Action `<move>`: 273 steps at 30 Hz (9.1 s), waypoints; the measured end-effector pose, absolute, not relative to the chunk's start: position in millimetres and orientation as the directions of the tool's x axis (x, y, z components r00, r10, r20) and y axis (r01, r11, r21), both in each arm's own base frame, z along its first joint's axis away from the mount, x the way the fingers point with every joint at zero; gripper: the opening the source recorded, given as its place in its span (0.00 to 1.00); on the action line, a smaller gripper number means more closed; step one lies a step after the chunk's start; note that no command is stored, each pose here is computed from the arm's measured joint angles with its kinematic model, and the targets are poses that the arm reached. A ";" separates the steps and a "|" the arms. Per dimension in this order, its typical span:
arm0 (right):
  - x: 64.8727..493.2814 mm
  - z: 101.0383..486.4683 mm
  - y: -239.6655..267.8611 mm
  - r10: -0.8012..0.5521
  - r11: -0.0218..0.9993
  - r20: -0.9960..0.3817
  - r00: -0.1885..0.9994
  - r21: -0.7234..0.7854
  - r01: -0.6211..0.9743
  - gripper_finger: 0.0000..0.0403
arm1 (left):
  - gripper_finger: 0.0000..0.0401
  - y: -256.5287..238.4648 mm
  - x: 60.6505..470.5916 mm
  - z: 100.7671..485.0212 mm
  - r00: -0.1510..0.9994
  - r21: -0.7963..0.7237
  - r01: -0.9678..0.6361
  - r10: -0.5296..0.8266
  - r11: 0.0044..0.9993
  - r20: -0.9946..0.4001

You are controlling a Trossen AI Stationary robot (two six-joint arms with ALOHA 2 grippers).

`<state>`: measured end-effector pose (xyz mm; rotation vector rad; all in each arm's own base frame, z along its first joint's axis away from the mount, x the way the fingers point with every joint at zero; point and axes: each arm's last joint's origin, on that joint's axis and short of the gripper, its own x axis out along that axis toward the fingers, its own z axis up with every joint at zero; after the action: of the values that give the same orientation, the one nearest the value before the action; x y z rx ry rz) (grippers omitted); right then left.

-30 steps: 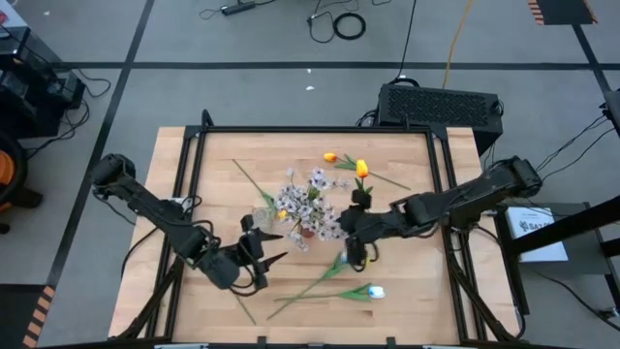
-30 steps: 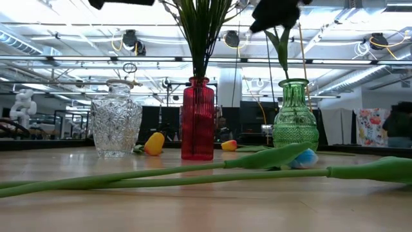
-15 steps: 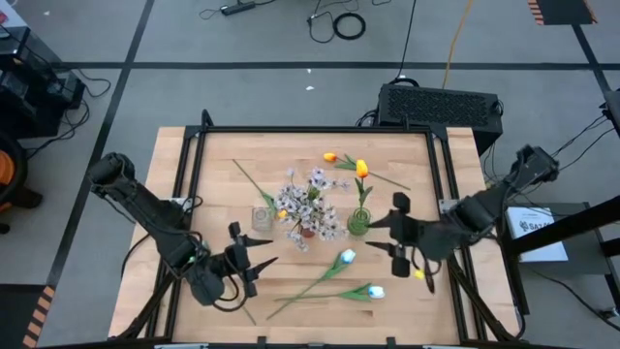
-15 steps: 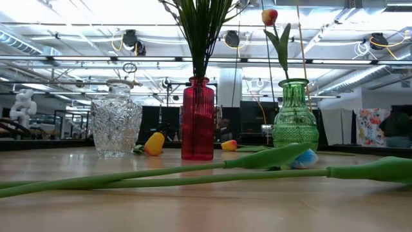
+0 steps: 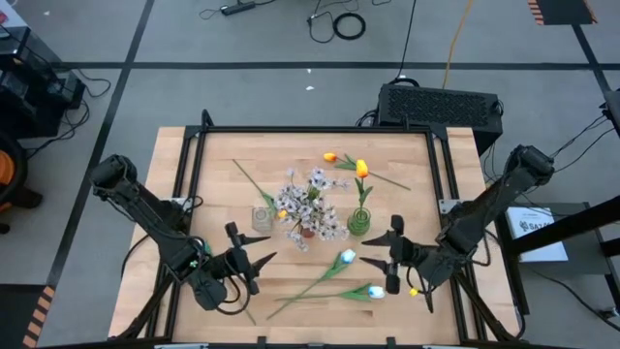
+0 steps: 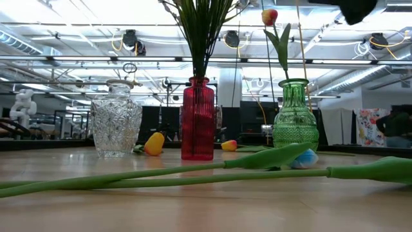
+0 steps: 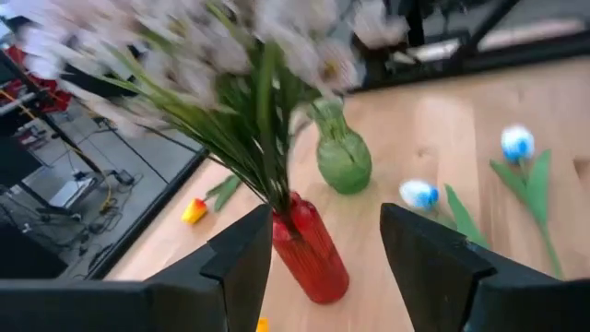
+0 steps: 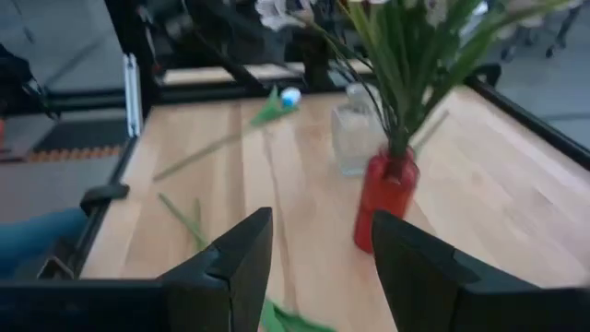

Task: Sort flowers into vase by color
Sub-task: Put the white flowers into the red vase, then put the right yellow tulip into the green vase

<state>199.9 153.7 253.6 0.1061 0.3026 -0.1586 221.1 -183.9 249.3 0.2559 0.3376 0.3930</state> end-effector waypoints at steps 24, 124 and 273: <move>224.6 165.9 202.8 -0.051 0.990 -0.406 0.912 0.101 0.100 0.44 | 0.52 -159.9 267.2 226.9 0.812 0.296 -0.438 0.515 0.849 -0.274; 315.9 196.9 76.4 -0.238 0.964 -0.102 0.966 -0.144 0.223 0.36 | 0.52 -113.6 309.5 174.7 0.711 0.269 -0.435 0.511 0.859 -0.482; 247.8 259.8 87.4 -0.014 0.999 -0.252 0.968 -0.031 0.006 0.31 | 0.52 -145.2 284.7 215.8 0.838 0.215 -0.211 0.289 0.954 -0.462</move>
<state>247.8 87.4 259.8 -0.0301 0.2547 -0.0102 284.7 -145.2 215.8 0.1580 0.5122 0.2655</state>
